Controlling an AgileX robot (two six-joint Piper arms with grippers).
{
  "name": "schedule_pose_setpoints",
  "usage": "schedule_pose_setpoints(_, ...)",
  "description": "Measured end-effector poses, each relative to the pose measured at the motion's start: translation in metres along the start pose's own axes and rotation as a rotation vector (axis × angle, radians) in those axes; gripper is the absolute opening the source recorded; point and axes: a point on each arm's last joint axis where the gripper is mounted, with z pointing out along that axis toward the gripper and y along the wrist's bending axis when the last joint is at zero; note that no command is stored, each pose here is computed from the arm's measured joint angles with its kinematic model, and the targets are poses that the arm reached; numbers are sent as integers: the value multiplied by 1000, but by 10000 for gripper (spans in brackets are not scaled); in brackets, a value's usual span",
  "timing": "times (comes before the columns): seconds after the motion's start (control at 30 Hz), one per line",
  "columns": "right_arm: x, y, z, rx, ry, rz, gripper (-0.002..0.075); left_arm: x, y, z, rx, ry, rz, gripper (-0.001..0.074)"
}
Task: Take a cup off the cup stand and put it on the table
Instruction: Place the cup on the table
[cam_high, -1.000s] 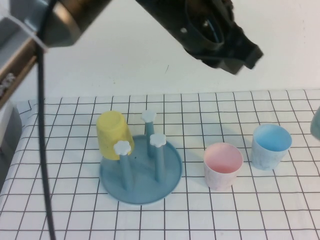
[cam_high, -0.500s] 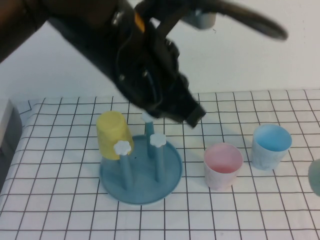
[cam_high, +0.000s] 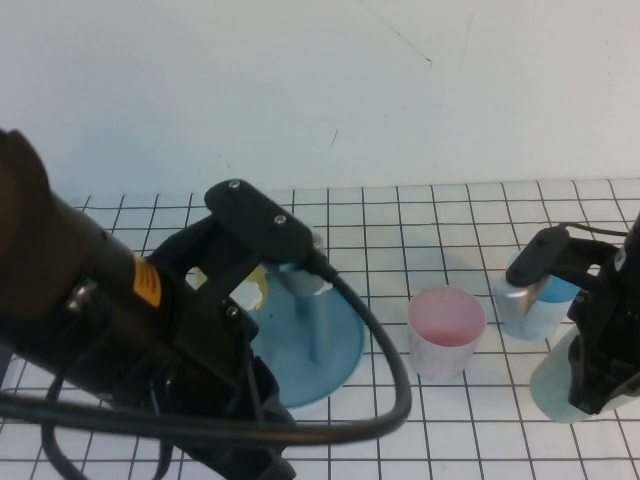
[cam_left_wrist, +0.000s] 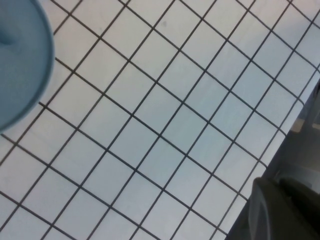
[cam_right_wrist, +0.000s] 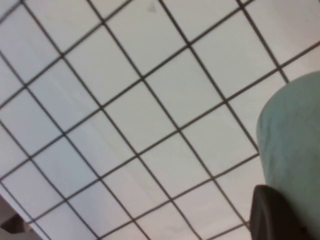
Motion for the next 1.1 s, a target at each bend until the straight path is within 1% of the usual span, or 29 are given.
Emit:
schedule_pose_setpoints(0.13, -15, -16, 12, 16, 73, 5, 28, 7, 0, 4, -1, -5, 8, 1)
schedule_pose_setpoints(0.27, -22, -24, 25, 14, 85, 13, 28, 7, 1, 4, -4, -13, 8, 1)
schedule_pose_setpoints(0.43, -26, -28, 38, 5, 102, 21, 28, 5, 1, 3, -13, -46, 10, 1)
schedule_pose_setpoints(0.6, -27, -29, 39, 4, 100, 23, 37, 1, 2, 3, -23, -88, 12, 1)
schedule_pose_setpoints(0.7, -28, -28, 39, -5, 91, 30, 77, -1, 3, 3, -29, -108, 12, 1)
schedule_pose_setpoints(0.87, -31, -27, 38, -7, 53, 42, 186, -3, 3, 2, -39, -138, 22, 1)
schedule_pose_setpoints(0.97, -31, -25, 26, 24, -5, 39, 211, -5, 5, 2, -60, -160, 39, 1)
schedule_pose_setpoints(1.1, -25, -16, -3, 76, -82, 23, 218, -9, 10, 1, -115, -196, 48, 1)
